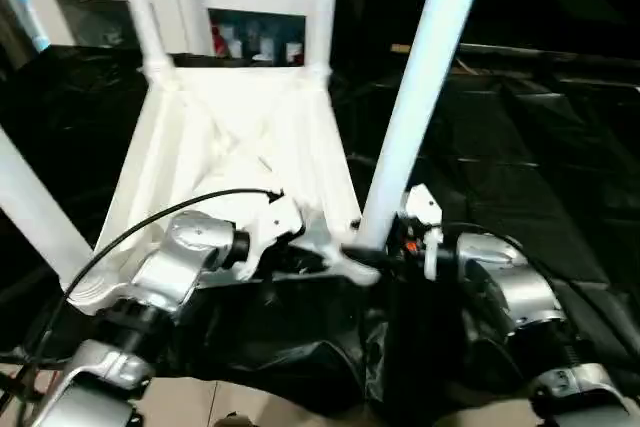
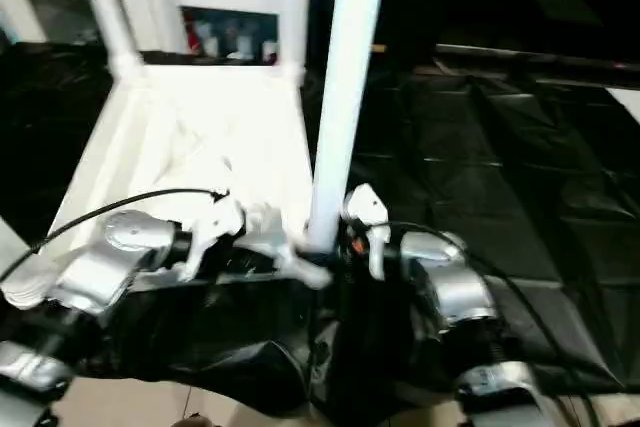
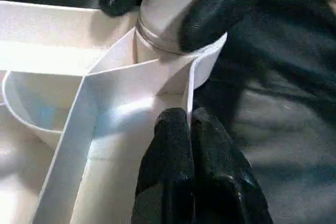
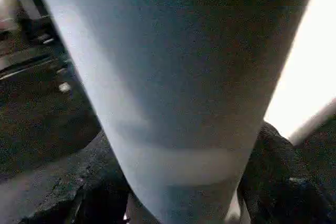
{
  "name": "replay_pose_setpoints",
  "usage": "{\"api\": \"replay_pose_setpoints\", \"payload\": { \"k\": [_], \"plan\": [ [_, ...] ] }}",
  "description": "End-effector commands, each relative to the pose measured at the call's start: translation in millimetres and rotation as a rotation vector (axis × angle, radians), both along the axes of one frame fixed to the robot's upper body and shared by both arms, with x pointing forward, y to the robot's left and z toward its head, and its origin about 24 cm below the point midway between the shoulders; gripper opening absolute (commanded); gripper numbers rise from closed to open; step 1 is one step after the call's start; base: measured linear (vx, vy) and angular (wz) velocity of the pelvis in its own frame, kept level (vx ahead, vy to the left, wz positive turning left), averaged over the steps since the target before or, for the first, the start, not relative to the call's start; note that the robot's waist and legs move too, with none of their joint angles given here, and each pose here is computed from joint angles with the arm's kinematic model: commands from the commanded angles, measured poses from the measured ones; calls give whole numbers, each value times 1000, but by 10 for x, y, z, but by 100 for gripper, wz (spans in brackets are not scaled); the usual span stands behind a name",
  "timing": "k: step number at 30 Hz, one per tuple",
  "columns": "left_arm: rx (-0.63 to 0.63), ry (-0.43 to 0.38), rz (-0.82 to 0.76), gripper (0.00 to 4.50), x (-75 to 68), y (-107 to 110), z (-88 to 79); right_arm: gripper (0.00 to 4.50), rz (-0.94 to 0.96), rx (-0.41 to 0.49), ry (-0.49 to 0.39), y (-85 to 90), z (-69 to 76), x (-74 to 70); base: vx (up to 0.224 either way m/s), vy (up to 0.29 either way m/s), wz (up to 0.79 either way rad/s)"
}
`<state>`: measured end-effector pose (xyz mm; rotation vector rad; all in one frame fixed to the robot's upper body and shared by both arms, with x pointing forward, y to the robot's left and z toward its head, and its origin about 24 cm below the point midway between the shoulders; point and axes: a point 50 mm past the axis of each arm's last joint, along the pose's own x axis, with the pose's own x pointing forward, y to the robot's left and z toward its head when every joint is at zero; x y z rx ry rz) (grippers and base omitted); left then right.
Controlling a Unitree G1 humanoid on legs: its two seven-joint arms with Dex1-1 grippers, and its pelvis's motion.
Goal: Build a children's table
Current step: Rotate leg to tighten
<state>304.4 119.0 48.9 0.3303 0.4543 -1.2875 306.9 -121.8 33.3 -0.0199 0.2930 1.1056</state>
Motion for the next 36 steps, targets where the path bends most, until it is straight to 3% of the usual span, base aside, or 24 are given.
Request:
{"api": "replay_pose_setpoints", "payload": {
  "k": [1,7,12,14,15,19,23,25,27,28,36],
  "plan": [
    [-102,-102,31,0,138,-229,253,235,-37,-20,80,196,-171,-27,0,0,0],
    [-127,-157,232,0,350,-470,327,213,-308,41,103,478,-198,105,0,0,0],
    [-143,-170,228,0,344,-594,338,213,-300,66,64,649,-149,101,0,0,0],
    [-134,-177,206,0,328,-595,324,274,-298,76,59,630,-134,113,25,-7,1],
    [-126,-182,188,0,313,-584,314,274,-288,81,65,608,-130,113,0,0,0],
    [-121,-182,158,0,279,-542,292,302,-236,53,53,502,-124,97,0,0,0],
    [-105,-175,118,0,226,-465,258,316,-120,-8,24,246,-93,49,0,0,0],
    [-84,-169,90,0,190,-382,230,316,3,-64,-2,-32,-34,-12,0,0,0],
    [-80,-167,73,0,173,-359,224,316,31,-83,-2,-149,-6,-24,0,0,0],
    [-77,-164,48,0,152,-321,220,316,21,-107,1,-316,43,-1,0,0,0],
    [-49,-153,-5,0,98,-241,199,316,48,-171,-2,-630,144,-42,0,0,0]
  ]
}}
